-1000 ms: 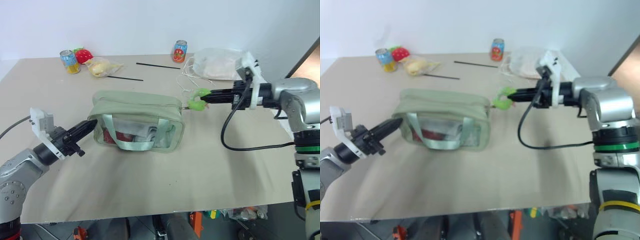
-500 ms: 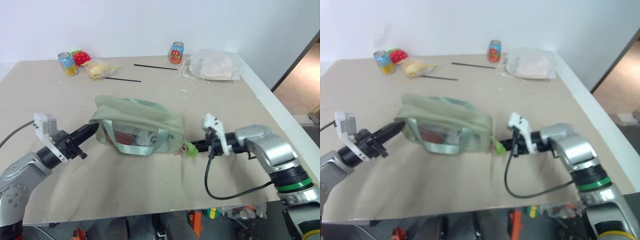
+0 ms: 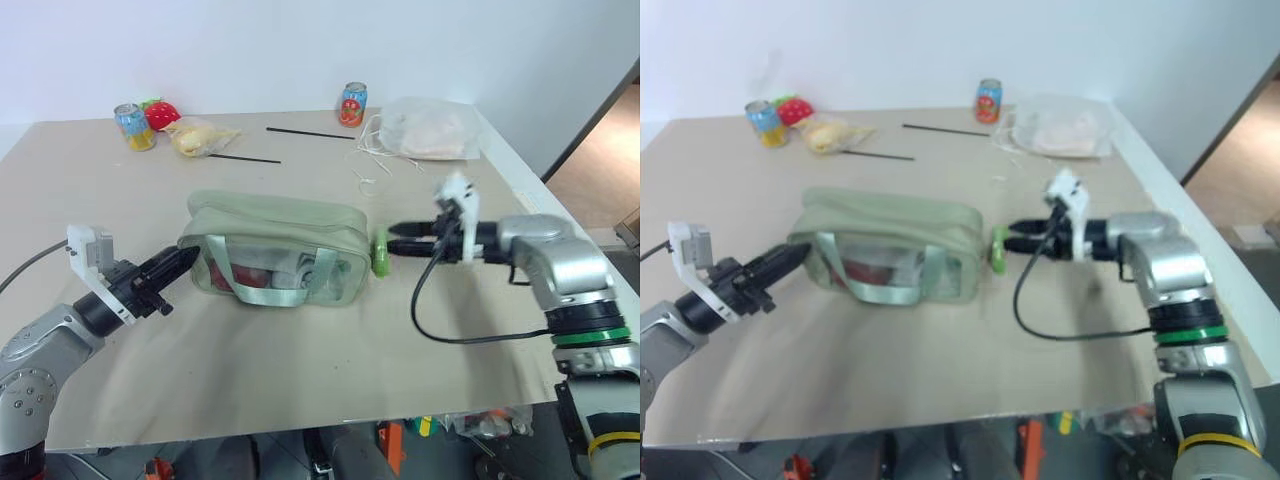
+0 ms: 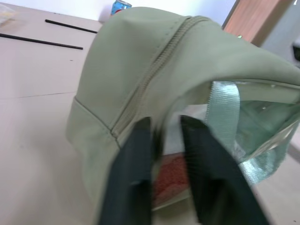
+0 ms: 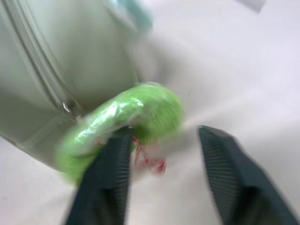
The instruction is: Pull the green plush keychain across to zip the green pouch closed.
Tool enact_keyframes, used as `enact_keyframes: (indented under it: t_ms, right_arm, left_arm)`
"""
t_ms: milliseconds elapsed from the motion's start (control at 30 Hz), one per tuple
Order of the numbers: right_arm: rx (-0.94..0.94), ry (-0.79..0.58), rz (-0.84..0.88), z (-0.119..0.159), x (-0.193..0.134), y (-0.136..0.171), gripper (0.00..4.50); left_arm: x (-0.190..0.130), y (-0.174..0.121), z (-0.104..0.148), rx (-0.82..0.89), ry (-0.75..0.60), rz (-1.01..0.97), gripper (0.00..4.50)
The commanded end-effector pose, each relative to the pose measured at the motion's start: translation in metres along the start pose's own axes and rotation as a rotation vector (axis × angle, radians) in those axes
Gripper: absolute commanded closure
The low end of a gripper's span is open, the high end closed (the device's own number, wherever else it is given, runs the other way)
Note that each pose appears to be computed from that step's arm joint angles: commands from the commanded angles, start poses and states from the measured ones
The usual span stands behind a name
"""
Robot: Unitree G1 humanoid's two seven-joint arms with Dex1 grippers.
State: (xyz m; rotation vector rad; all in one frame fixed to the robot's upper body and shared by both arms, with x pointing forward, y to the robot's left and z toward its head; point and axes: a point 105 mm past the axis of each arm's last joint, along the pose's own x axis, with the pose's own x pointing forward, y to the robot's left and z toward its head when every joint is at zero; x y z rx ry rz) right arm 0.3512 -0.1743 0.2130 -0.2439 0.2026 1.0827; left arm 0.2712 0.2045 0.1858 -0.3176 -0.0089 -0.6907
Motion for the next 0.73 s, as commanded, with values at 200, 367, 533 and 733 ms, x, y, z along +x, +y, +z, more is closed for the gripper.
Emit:
enact_keyframes:
  t_ms: [200,367,533,733]
  right_arm:
    - [0.068,-0.150,0.071,0.035,-0.058,0.015,0.11]
    - [0.125,-0.106,0.043,0.010,-0.062,0.023,0.11]
    - [0.180,-0.087,0.042,-0.014,-0.045,0.033,0.11]
    - [0.236,-0.117,0.035,-0.023,-0.030,0.036,0.11]
  left_arm:
    - [-0.009,-0.026,0.034,-0.088,-0.112,-0.078,0.43]
    - [-0.058,-0.008,0.061,-0.126,-0.223,0.057,0.43]
    - [-0.109,0.031,0.052,-0.211,-0.281,0.271,0.43]
    - [-0.125,0.054,0.043,-0.272,-0.313,0.397,0.43]
